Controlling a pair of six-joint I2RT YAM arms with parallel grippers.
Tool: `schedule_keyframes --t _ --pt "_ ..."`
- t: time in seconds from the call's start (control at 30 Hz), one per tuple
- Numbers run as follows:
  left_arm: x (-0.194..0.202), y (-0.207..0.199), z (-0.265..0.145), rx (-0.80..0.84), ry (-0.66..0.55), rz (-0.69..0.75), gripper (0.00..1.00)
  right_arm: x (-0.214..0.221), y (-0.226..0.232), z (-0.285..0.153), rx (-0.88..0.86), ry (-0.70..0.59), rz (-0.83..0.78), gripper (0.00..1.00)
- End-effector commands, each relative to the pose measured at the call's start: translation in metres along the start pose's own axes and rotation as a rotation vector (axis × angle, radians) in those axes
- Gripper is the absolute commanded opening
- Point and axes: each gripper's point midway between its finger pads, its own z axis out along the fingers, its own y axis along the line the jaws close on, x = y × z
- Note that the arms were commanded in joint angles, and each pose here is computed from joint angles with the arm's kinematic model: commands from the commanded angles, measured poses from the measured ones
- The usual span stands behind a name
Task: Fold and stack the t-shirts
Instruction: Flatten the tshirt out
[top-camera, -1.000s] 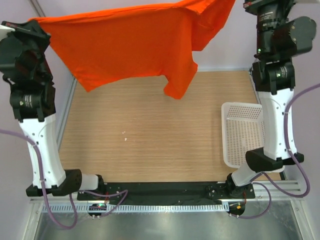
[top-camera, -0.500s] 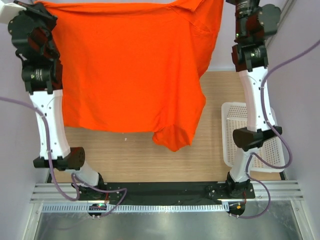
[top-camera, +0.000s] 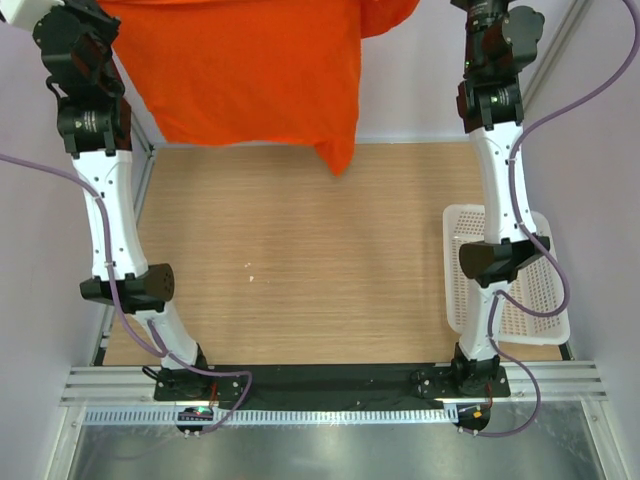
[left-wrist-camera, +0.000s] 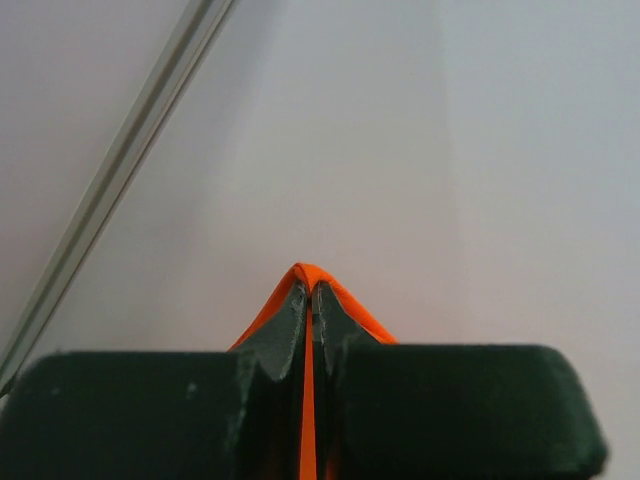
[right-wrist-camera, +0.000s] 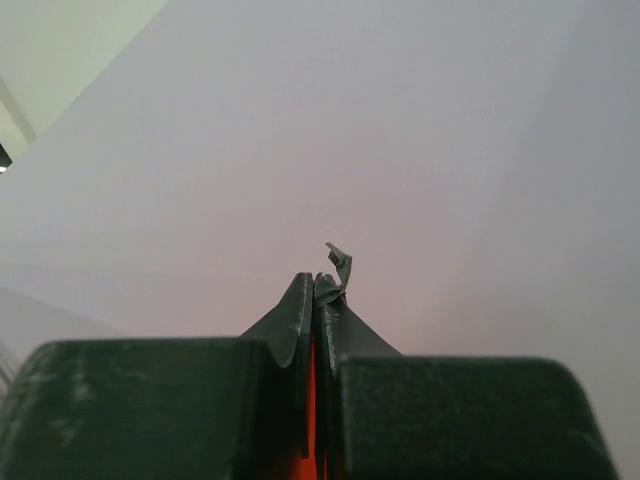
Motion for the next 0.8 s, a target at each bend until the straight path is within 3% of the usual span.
schedule_keyframes --t 0.0,0.1,0.17,0.2,0.23,0.27,0.3,0.33,0.4,0.43,0.53,0.6,0.67,0.7,0.77 --pt "-0.053 -0.012 -0.009 0.040 -0.136 -0.061 0.01 -0.078 0.019 -0.007 -0.013 -0.172 0.026 0.01" --pt "-0.021 0.004 -0.011 0.005 -0.037 -0.045 0.00 -0.067 0.015 -0.015 0.010 -0.093 0.011 0.01" --pt "0.004 0.015 -0.014 -0.014 0.039 -0.047 0.00 -0.034 0.002 -0.022 0.034 0.022 -0.004 0.01" --pt "0.044 0.033 -0.017 -0.047 0.150 -0.021 0.00 -0.050 0.011 -0.034 0.024 0.028 -0.006 0.01" --pt "0.050 0.037 -0.027 -0.051 0.187 -0.024 0.00 -0.011 -0.009 -0.044 0.062 0.131 -0.025 0.01" --pt "0.071 0.046 -0.034 -0.071 0.248 -0.033 0.00 -0.005 -0.009 -0.055 0.054 0.170 -0.022 0.01" --pt "0.118 0.076 -0.047 -0.133 0.369 -0.008 0.00 -0.024 0.000 -0.073 0.042 0.167 -0.011 0.01" --pt "0.122 0.082 -0.066 -0.138 0.402 -0.012 0.00 0.018 -0.024 -0.098 0.091 0.282 -0.014 0.01" --pt "0.177 0.129 -0.107 -0.237 0.562 0.012 0.00 0.049 -0.043 -0.158 0.134 0.434 -0.010 0.01" --pt "0.175 0.134 -0.126 -0.251 0.587 0.011 0.00 0.066 -0.032 -0.186 0.119 0.496 -0.021 0.01" --pt "0.212 0.172 -0.194 -0.321 0.783 0.062 0.00 0.090 -0.063 -0.270 0.264 0.599 -0.046 0.01" --pt "0.227 0.201 -0.241 -0.408 0.913 0.118 0.00 0.109 -0.051 -0.320 0.249 0.746 -0.040 0.01" --pt "0.231 0.226 -0.277 -0.494 0.976 0.153 0.00 0.121 -0.043 -0.356 0.253 0.860 -0.007 0.01" --pt "0.231 0.232 -0.290 -0.512 1.007 0.168 0.00 0.141 -0.050 -0.394 0.266 0.994 0.012 0.01" --pt "0.234 0.250 -0.320 -0.549 1.044 0.189 0.00 0.143 -0.060 -0.432 0.320 1.083 0.032 0.01"
